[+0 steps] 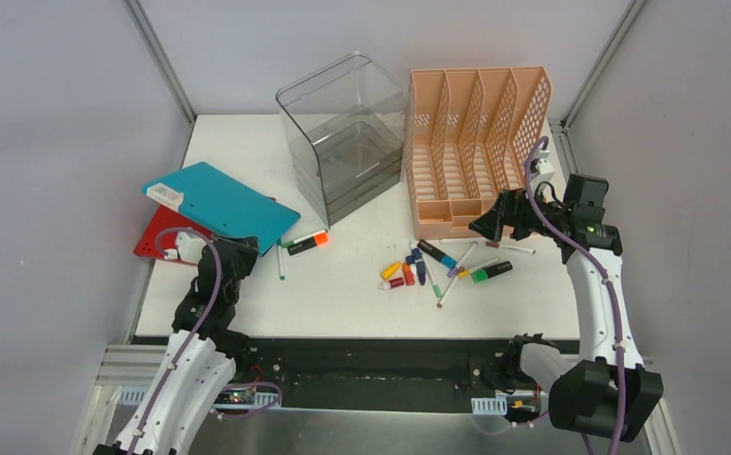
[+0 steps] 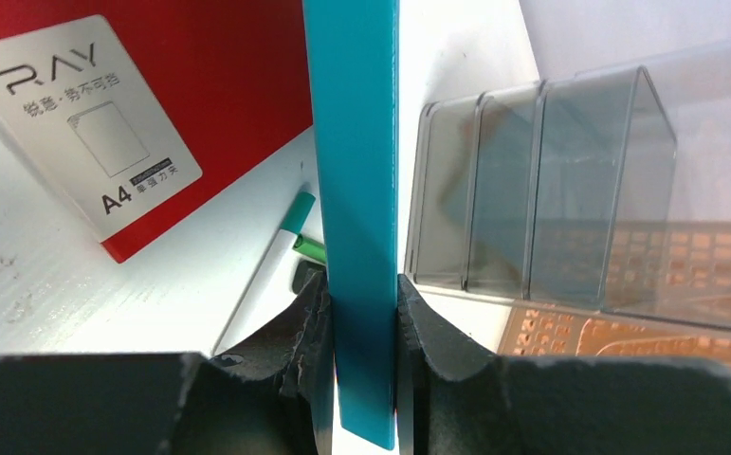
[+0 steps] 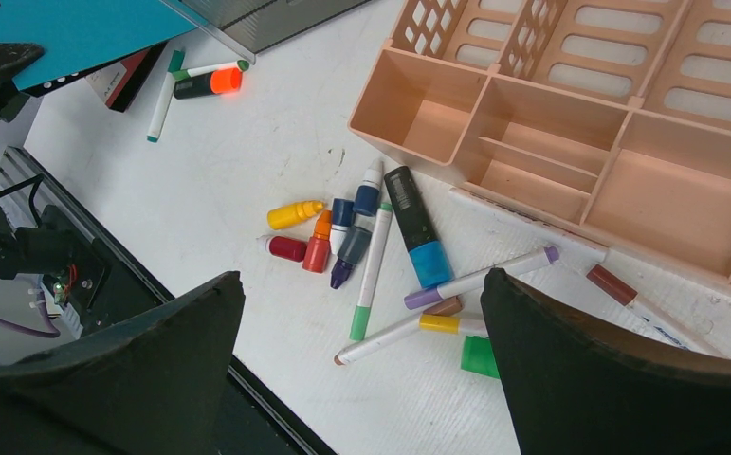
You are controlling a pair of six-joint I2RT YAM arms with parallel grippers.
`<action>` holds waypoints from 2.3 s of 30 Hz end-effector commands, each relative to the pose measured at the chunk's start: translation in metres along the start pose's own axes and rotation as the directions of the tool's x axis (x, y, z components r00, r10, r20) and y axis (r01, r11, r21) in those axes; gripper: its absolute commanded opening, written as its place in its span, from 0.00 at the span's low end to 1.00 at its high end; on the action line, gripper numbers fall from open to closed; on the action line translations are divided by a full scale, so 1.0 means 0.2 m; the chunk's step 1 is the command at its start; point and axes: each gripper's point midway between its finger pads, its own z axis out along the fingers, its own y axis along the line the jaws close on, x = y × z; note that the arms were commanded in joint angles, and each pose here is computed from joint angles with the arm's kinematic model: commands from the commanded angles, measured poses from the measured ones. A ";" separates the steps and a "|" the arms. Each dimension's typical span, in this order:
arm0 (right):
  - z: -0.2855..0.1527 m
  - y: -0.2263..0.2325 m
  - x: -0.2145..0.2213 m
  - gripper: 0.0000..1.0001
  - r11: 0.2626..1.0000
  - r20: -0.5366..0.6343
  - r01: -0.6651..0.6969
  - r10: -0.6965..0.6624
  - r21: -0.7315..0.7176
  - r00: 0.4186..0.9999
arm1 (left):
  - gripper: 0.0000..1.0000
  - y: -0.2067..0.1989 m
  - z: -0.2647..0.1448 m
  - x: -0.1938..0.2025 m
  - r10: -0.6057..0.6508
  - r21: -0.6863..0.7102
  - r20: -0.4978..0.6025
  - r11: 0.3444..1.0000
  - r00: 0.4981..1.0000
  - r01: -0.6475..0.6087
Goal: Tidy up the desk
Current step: Pick up the folder from the corner of the board.
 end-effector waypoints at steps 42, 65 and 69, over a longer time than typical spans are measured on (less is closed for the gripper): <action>-0.02 0.53 0.07 1.00 0.807 0.080 0.128 -0.101 -0.577 0.992 | 0.00 -0.76 -1.20 -0.46 0.467 0.566 0.105 0.698 0.878 -0.439; 0.06 0.66 0.18 1.00 0.740 0.017 0.159 -0.196 -0.654 0.980 | 0.00 -0.84 -1.31 -0.01 0.709 0.884 -0.105 0.387 0.698 -0.260; 0.08 0.65 0.16 1.00 0.743 0.018 0.164 -0.201 -0.648 0.979 | 0.00 -0.90 -1.22 0.09 0.719 0.930 -0.096 0.311 0.688 -0.196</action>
